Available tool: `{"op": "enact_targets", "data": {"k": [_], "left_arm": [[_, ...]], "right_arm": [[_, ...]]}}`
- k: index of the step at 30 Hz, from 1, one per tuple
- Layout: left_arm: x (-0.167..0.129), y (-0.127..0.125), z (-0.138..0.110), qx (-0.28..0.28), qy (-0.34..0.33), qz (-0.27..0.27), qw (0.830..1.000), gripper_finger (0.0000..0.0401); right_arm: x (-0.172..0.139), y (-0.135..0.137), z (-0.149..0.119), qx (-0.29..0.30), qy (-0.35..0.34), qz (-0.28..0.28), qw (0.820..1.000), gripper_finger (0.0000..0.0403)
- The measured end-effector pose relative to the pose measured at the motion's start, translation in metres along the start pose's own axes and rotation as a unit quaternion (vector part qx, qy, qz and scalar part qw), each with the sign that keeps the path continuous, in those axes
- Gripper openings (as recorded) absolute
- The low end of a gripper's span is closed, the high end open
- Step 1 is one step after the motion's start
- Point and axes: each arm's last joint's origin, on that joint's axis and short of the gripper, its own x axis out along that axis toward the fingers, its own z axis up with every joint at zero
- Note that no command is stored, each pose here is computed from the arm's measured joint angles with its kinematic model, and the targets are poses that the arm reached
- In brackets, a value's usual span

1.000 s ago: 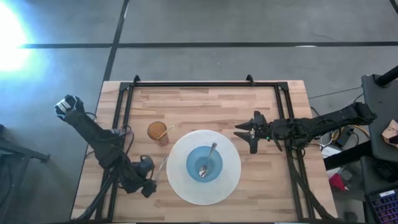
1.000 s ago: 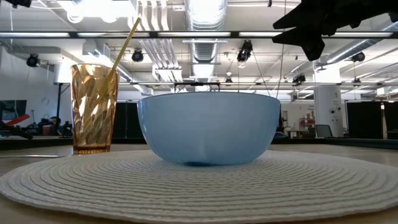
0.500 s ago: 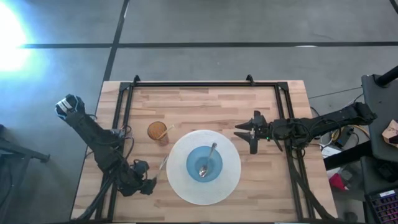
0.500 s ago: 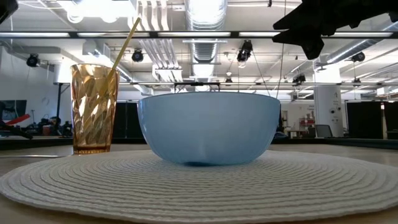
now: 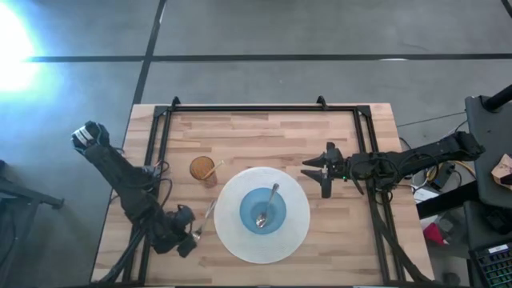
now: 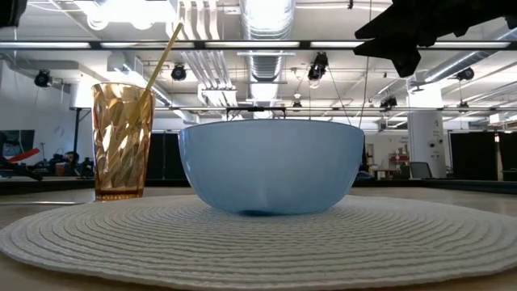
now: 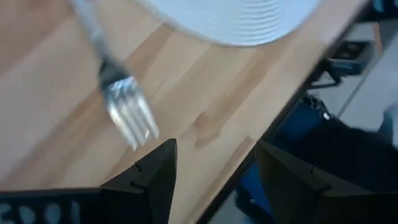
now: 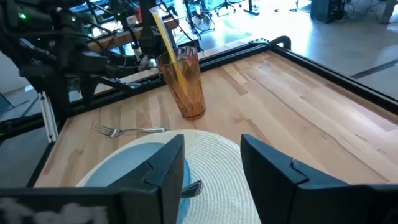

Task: Pick & Place Utensil
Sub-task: Put the fork into the blue bowl

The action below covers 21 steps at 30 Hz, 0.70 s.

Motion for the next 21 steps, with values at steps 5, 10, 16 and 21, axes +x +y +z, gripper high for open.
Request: {"op": "enact_targets", "data": {"k": [5, 10, 16, 21], "left_arm": [[-0.007, -0.010, 0.001, 0.111, -0.025, -0.020, 0.993, 0.0209], [-0.005, -0.017, 0.000, 0.147, -0.027, -0.017, 0.989, 0.0209], [-0.019, -0.039, 0.001, 0.208, -0.052, -0.023, 0.976, 0.0209], [-0.040, -0.038, 0.009, 0.179, -0.100, 0.063, 0.977, 0.0209]], "right_arm": [[0.000, 0.000, 0.000, 0.002, 0.000, 0.000, 1.000, 0.0148], [0.000, 0.000, 0.000, 0.005, -0.001, 0.000, 1.000, 0.0150], [0.000, 0.000, 0.002, 0.019, -0.009, 0.000, 1.000, 0.0144], [0.000, 0.000, 0.002, 0.032, -0.014, -0.008, 0.999, 0.0145]]}}
